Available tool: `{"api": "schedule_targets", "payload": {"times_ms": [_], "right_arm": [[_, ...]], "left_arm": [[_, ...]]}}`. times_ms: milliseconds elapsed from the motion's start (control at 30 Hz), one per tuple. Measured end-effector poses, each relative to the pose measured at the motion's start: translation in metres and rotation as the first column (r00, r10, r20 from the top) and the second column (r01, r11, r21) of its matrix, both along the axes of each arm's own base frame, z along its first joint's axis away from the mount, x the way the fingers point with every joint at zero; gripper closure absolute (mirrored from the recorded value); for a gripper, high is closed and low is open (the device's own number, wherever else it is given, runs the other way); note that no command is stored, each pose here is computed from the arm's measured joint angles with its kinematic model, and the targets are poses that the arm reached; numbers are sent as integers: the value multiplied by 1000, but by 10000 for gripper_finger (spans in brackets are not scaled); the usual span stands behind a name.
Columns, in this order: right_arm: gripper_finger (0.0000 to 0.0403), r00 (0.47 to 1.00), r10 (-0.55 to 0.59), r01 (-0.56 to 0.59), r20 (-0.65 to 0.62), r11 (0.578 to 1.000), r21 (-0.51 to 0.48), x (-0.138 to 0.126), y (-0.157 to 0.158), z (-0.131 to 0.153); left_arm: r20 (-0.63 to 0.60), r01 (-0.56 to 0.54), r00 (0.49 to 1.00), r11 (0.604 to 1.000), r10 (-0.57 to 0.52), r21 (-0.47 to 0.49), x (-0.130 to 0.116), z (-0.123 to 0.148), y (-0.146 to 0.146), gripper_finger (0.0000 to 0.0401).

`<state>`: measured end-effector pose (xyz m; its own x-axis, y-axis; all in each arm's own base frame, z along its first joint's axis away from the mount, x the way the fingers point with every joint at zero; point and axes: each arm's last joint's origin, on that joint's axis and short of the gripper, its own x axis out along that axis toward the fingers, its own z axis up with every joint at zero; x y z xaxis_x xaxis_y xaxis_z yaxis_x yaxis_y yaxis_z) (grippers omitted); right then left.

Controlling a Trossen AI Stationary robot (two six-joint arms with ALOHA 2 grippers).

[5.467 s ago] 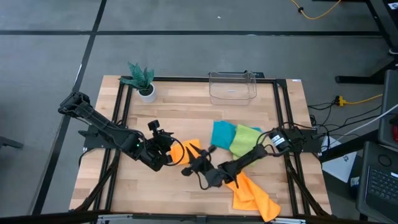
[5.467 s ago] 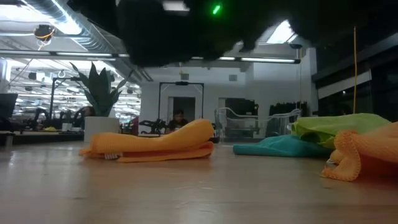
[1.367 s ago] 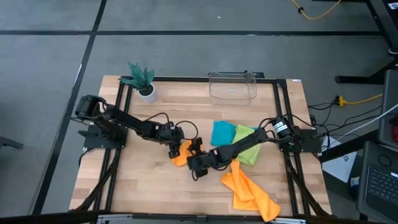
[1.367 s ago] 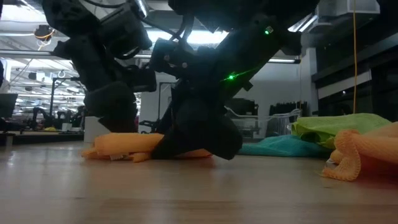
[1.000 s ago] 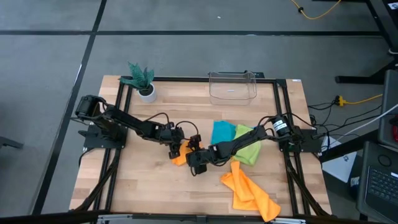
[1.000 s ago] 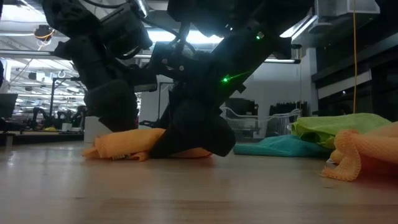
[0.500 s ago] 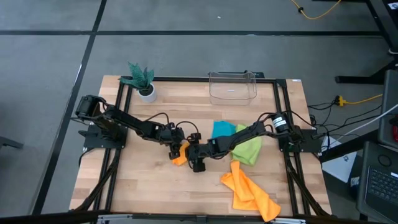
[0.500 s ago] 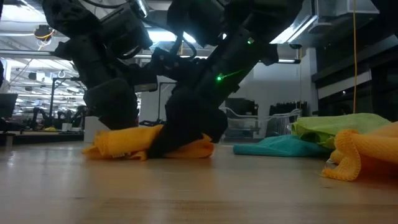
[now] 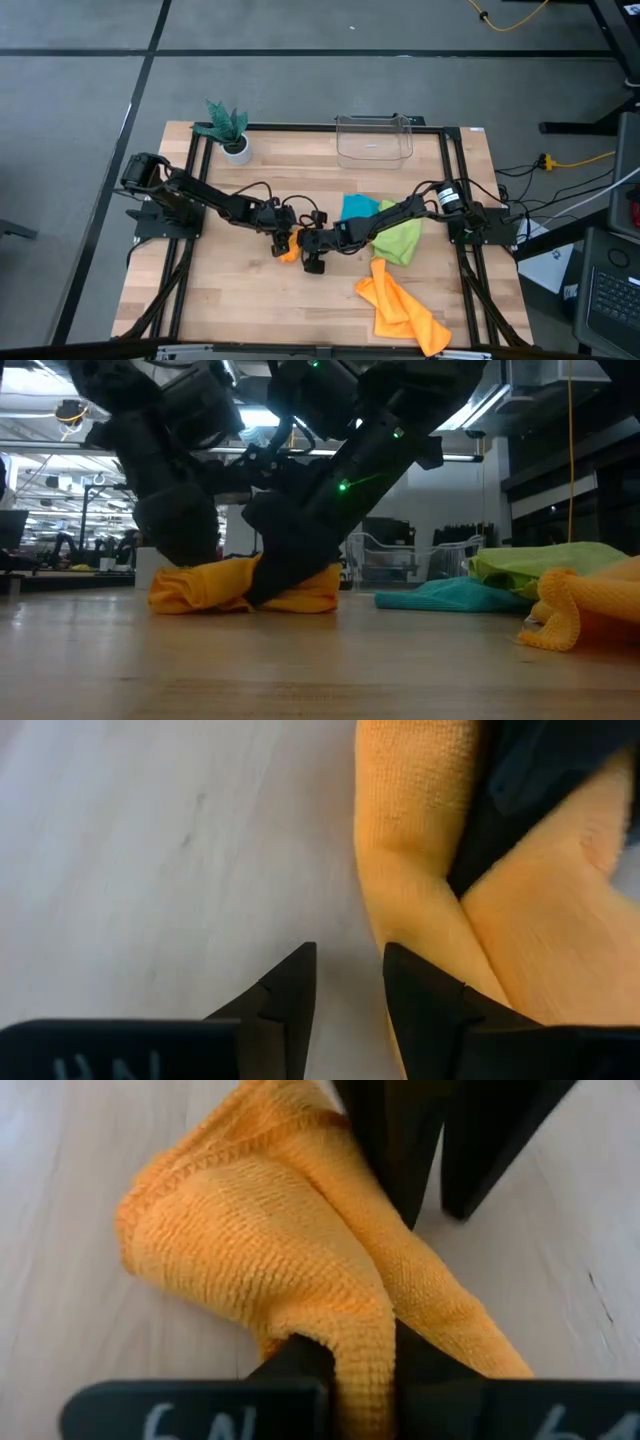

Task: Fold microfiber towels
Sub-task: Put the folded orange microfiber towel into the transparent bin

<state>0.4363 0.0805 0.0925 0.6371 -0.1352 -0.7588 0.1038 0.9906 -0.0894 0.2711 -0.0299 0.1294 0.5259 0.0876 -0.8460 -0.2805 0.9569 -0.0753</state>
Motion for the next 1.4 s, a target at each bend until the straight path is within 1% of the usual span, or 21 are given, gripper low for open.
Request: {"api": "schedule_targets", "payload": {"times_ms": [100,167,267,333,433,500,567,667,767,867,933,1033,1133,1267,1333,1400], "right_arm": [[376,1000,8,-8,12,1000,11,-1,2,8],[376,1000,20,-20,11,1000,13,-4,5,17],[376,999,33,-32,-28,999,8,-13,9,32],[376,998,20,-23,-63,999,-32,-22,11,48],[376,994,-10,-1,-108,995,-100,-37,10,71],[376,986,-39,16,-162,990,-142,-49,5,85],[376,979,-85,47,-186,979,-198,-62,-4,104],[376,961,-175,104,-215,947,-304,-83,-23,134],[376,940,-256,158,-226,913,-375,-107,-47,164],[376,921,-342,238,-185,873,-426,-127,-77,192],[376,915,-363,254,-174,857,-449,-139,-98,202],[376,928,-330,231,-172,873,-429,-150,-132,202],[376,940,-305,228,-154,895,-382,-157,-172,185],[376,942,-317,257,-114,895,-364,-172,-222,160],[376,947,-312,267,-77,898,-350,-179,-241,152],[376,956,-289,263,-38,912,-316,-185,-257,145]], "left_arm": [[-13,-13,1000,1000,13,27,2,18,2,289],[-55,-38,998,996,42,80,-2,31,5,289],[-83,-83,992,982,98,170,-7,56,9,289],[-105,-118,984,971,143,208,-15,74,11,289],[-57,-163,982,955,182,247,-25,108,12,289],[23,-192,981,950,193,247,-30,131,13,289],[82,-210,977,950,196,233,-38,147,15,289],[164,-236,966,940,200,245,-49,165,18,289],[220,-272,951,928,219,254,-56,173,20,289],[245,-296,941,918,233,265,-57,175,20,289],[249,-298,940,917,233,264,-56,175,20,289],[243,-299,941,914,236,273,-52,172,20,289],[233,-302,942,910,240,284,-50,170,20,289],[213,-297,947,908,241,294,-45,165,20,289],[202,-291,950,908,238,301,-43,163,20,289],[190,-287,953,908,237,306,-41,160,19,289]]}}
